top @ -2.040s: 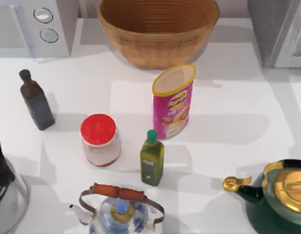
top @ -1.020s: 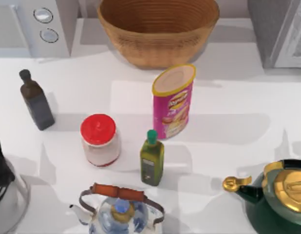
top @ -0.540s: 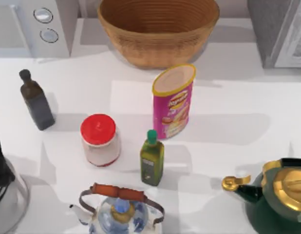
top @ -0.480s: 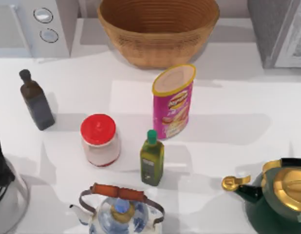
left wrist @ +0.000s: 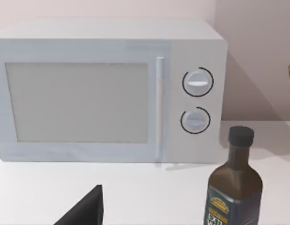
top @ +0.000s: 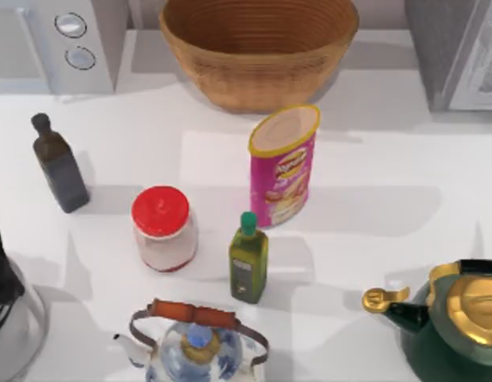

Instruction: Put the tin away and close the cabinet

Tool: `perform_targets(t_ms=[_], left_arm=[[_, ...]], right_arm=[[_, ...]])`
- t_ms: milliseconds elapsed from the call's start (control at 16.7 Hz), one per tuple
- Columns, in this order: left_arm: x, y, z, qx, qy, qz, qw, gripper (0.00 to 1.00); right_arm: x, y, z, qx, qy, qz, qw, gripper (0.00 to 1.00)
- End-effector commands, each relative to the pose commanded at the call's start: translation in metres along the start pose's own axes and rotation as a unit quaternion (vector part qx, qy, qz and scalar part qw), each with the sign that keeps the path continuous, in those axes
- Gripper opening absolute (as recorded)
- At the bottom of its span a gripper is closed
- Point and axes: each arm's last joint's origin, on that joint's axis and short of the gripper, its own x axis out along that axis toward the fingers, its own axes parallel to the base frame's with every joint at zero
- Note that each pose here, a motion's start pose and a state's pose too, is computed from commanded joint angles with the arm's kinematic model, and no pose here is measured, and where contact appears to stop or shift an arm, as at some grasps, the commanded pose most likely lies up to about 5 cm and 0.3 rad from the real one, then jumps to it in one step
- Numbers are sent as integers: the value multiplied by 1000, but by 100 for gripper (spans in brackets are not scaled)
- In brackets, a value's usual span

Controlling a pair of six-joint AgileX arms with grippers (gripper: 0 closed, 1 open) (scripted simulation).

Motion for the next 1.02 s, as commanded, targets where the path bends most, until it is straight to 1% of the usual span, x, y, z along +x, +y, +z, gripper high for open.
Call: perform_targets(t_ms=[120,300,480,600,720,840,1020], left_arm=[[0,0,0,0,0,0,1000,100],[0,0,0,0,0,0,1000,100],[0,0,0,0,0,0,1000,100],[0,0,0,0,0,0,1000,100],[0,0,0,0,0,0,1000,100],[0,0,0,0,0,0,1000,100],[0,0,0,0,0,0,1000,100]], right_arm=[[7,-8,18,-3,-22,9,1000,100],[24,-30,43,-20,-47,29,998,100],[46,-67,51,-34,-42,47,997,100],[56,-97,44,-34,-26,53,998,100],[59,-129,28,-27,-7,51,998,100],[56,-155,10,-16,9,40,999,100],[48,-181,-11,-4,23,17,1000,100]])
